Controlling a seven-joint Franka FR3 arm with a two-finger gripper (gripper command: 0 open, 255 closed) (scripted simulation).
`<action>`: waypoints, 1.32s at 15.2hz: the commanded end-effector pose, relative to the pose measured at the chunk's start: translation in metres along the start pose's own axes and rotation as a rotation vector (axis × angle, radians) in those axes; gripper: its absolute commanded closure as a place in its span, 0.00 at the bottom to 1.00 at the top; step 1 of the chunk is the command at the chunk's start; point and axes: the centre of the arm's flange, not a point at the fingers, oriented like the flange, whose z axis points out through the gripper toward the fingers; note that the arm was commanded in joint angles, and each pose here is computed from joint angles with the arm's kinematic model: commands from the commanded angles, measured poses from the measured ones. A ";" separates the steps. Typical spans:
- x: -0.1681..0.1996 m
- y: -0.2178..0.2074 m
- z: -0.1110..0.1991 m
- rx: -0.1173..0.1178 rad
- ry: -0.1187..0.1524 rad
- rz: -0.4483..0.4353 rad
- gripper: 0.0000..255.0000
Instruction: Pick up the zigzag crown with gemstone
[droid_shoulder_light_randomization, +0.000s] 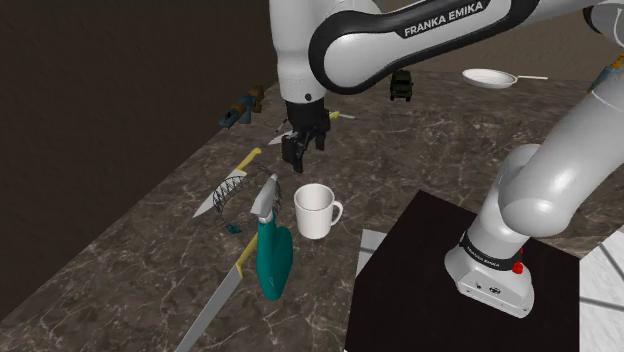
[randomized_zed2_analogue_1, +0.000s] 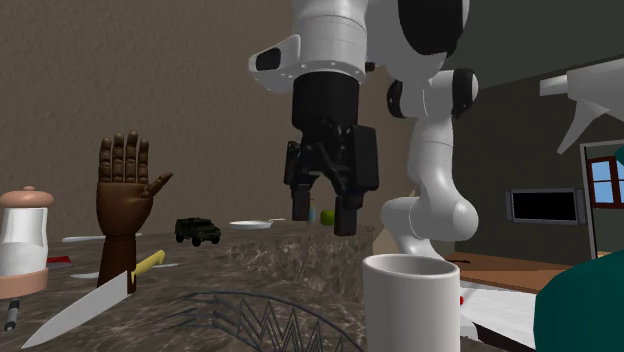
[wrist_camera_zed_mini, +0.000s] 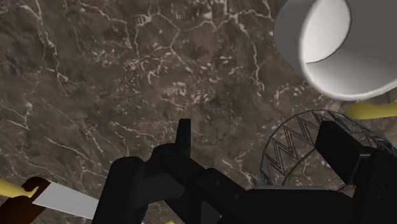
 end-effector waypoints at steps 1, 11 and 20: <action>0.013 -0.021 0.006 -0.002 0.001 0.003 0.00; 0.074 -0.136 0.034 -0.018 0.002 0.014 0.00; 0.111 -0.204 0.068 -0.028 0.002 0.020 0.00</action>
